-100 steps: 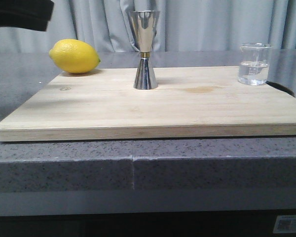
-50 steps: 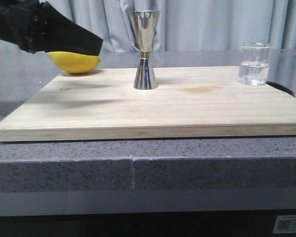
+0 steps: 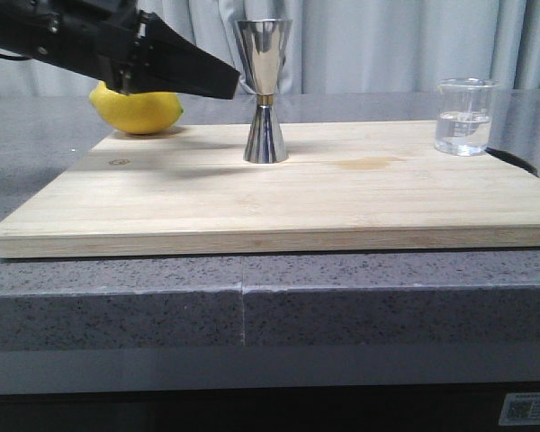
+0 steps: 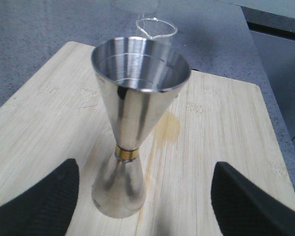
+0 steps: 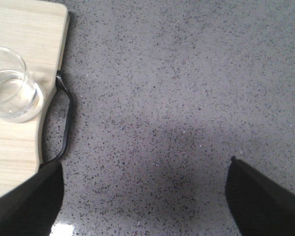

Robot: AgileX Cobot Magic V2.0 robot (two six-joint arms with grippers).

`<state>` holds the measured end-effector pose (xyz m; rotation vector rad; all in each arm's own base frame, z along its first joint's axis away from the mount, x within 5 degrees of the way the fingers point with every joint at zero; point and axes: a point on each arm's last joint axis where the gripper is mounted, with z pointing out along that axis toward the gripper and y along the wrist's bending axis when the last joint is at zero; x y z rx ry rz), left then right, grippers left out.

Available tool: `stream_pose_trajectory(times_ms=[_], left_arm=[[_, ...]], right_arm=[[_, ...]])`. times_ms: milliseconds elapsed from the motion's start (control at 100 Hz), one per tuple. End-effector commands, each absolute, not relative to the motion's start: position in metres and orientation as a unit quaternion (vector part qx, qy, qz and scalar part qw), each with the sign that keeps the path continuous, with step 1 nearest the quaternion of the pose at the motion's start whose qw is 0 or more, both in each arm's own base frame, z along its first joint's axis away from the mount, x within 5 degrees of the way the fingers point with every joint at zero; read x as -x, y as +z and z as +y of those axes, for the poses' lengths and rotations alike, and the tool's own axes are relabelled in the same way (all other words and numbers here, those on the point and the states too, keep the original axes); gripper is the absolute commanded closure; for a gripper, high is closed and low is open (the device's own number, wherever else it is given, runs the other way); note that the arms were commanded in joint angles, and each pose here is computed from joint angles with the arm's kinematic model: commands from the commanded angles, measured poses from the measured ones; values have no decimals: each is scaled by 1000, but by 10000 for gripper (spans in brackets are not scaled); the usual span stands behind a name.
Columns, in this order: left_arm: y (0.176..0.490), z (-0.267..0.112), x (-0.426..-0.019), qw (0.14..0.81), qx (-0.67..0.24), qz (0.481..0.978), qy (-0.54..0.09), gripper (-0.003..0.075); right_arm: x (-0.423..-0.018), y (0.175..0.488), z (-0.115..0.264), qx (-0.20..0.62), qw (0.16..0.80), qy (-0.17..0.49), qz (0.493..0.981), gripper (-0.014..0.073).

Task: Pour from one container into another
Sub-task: 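Move the left gripper down around the steel jigger's waist and close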

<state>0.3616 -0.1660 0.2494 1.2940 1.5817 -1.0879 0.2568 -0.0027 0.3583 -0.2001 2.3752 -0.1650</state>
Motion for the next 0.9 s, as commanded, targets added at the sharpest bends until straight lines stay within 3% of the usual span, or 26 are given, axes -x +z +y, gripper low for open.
stream_pose_trajectory(times_ms=[0, 890], left_arm=[[282, -176, -354, 427, -514, 582, -463, 212], [273, -209, -371, 426, -517, 583, -459, 234]], right_arm=[[-256, 377, -5, 79, 414, -73, 904, -10], [-264, 374, -4, 78, 425, -69, 899, -10]])
